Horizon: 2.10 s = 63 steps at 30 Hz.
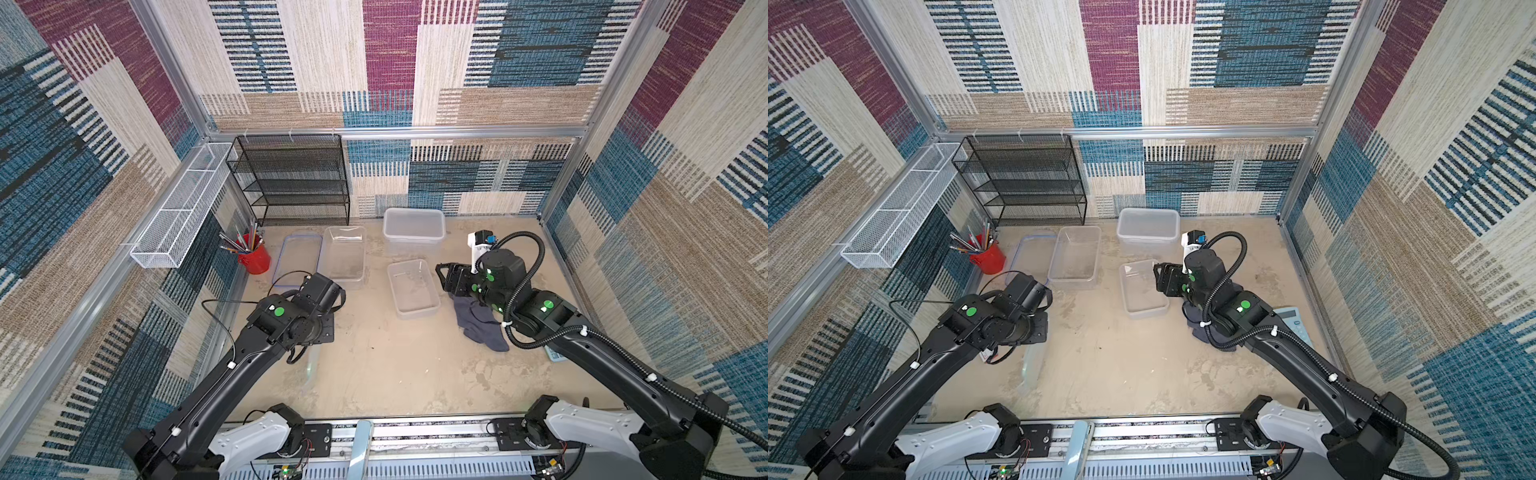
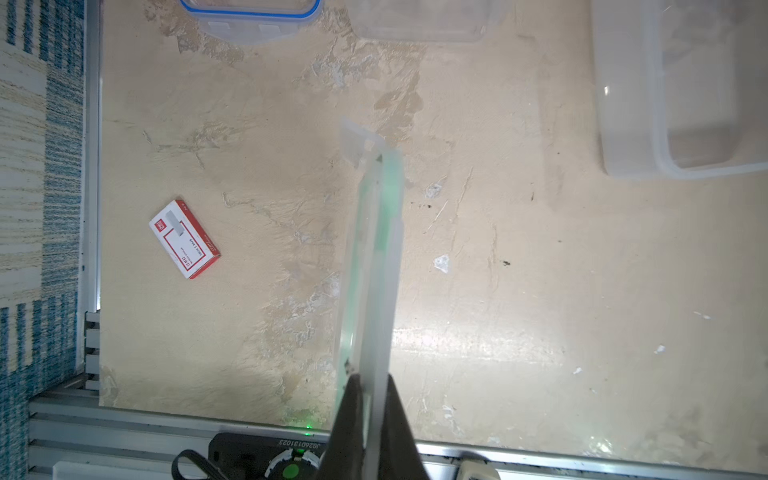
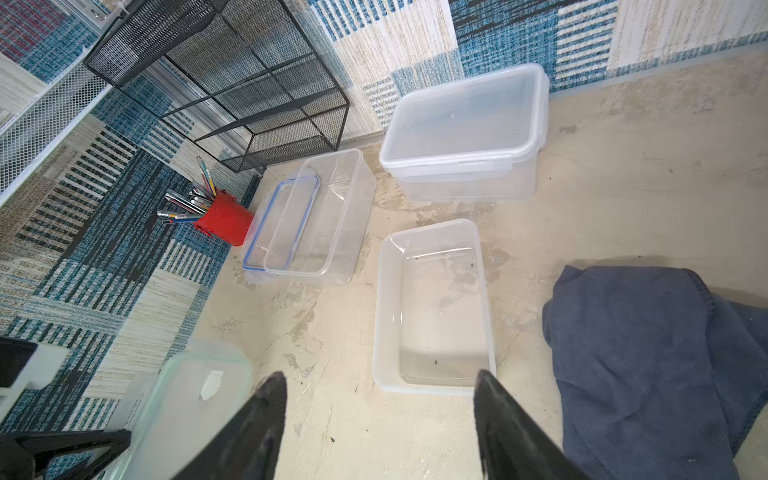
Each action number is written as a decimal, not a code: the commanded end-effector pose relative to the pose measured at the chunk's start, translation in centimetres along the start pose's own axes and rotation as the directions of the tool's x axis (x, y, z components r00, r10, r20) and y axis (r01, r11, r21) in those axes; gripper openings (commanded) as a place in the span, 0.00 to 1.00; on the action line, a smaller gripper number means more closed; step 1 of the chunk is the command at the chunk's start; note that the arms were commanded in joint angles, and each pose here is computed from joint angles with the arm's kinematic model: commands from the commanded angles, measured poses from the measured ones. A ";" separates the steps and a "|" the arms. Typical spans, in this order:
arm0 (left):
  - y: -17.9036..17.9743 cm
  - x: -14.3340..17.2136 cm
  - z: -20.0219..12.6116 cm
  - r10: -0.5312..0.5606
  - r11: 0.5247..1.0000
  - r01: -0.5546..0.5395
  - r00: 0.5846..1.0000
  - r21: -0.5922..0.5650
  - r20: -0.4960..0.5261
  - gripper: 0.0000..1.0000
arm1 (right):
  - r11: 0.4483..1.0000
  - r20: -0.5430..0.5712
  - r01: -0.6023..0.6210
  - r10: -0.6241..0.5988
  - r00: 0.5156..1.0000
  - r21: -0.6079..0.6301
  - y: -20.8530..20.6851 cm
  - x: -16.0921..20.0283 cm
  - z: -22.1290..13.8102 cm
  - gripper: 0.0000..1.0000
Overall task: Wipe the insides of the lunch boxes
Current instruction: Place the lid at the center of the board, then pick up the lunch box from the center of the board, then pick up the cleaning item at the center of the board.
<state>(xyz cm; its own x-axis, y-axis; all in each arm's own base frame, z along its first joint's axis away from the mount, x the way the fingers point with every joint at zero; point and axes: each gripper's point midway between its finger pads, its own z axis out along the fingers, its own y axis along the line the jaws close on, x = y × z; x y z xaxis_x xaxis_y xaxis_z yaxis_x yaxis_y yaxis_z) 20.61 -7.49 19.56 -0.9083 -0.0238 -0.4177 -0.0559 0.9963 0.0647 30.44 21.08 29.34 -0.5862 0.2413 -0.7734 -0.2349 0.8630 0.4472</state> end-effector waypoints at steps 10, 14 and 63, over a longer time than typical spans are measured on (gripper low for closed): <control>-2.2 0.9 2.8 0.077 0.994 -0.073 0.996 -0.082 0.037 0.00 | 0.999 0.017 -0.016 0.016 1.000 -0.045 1.0 -0.6 0.3 0.72; -3.3 2.0 4.2 0.073 0.994 -0.073 0.997 -0.083 -0.001 0.00 | 0.999 0.019 -0.021 0.022 1.000 -0.046 1.0 -0.6 0.2 0.72; -20.0 -9.1 3.5 0.061 0.848 -0.075 0.997 0.524 0.044 0.86 | 0.880 -0.226 0.039 0.078 0.971 0.473 -18.0 5.0 5.0 0.99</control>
<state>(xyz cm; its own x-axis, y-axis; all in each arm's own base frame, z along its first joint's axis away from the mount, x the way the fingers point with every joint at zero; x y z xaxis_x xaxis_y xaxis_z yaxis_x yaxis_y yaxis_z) 30.90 -25.08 18.30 -0.8869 0.0165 -0.4617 0.1741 0.9376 -0.3008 33.85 9.15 14.98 -0.7818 0.1997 -0.5907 0.1496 0.9797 0.1333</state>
